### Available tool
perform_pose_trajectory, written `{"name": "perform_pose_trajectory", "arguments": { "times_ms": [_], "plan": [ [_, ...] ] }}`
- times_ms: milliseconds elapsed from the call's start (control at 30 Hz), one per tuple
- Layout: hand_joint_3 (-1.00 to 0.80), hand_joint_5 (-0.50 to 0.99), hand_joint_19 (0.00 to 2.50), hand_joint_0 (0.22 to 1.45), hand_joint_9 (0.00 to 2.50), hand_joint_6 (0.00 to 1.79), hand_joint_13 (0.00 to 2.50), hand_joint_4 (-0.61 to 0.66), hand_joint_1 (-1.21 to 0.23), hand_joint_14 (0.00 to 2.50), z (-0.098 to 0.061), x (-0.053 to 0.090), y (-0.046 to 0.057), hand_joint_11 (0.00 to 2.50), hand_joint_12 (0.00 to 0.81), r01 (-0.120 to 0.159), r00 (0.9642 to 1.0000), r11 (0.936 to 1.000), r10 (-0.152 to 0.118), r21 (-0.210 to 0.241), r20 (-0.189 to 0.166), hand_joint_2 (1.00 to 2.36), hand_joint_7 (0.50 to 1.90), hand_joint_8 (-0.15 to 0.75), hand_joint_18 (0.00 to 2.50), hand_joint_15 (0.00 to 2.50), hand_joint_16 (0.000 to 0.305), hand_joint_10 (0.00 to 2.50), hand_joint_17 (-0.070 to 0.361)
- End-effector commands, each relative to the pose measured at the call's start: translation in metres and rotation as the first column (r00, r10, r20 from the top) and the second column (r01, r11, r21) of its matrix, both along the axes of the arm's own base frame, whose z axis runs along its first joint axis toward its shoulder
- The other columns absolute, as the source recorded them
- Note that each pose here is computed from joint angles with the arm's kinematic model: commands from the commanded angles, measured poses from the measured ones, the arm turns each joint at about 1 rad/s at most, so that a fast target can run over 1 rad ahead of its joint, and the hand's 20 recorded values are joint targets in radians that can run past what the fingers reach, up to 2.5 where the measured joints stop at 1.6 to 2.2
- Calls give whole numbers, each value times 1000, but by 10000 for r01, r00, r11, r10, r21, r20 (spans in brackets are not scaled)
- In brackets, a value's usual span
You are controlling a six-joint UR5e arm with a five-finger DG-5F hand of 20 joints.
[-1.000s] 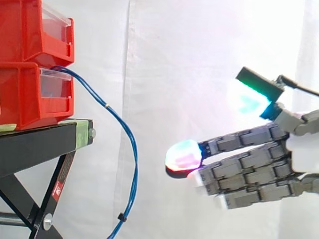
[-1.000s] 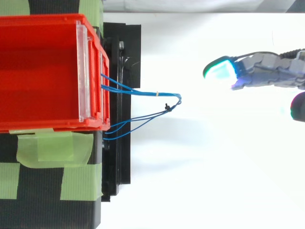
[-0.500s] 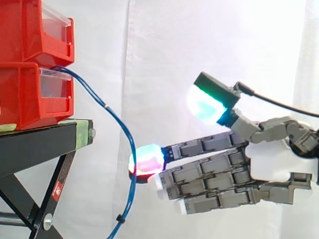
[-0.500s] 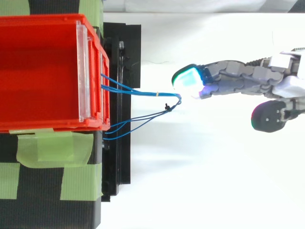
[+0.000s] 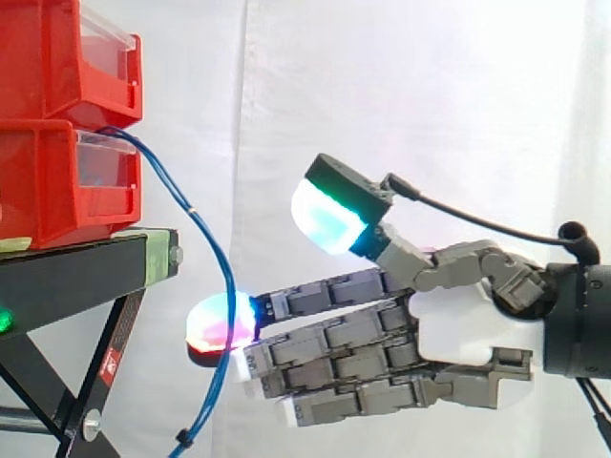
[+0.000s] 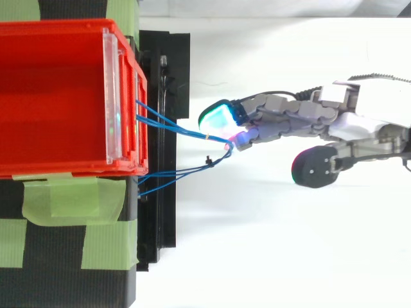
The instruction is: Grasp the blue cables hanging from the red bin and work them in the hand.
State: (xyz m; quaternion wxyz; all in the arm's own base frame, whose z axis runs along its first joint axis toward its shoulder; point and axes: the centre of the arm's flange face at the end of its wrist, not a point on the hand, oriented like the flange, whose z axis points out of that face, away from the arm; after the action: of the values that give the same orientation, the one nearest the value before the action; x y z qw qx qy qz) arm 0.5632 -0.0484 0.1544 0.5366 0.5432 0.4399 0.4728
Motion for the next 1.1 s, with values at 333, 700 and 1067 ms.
{"name": "perform_pose_trajectory", "arguments": {
  "times_ms": [333,700,1067],
  "plan": [
    [-1000,-119,323,727,6,8,0,183,-493,10,2,13,-14,318,387,-137,9998,9998,139,-150,139,1000,764,301,0,309,64,7,145],
    [-1000,6,485,771,955,9,726,266,-529,22,19,30,-15,1127,473,-472,9988,9986,475,-232,116,1000,734,389,535,647,65,20,147],
    [-1000,52,876,796,1125,10,1370,297,-509,2,35,31,-9,1857,417,-1666,9835,9858,1645,-229,-747,1000,800,318,918,1723,68,628,154]
  ]
}}
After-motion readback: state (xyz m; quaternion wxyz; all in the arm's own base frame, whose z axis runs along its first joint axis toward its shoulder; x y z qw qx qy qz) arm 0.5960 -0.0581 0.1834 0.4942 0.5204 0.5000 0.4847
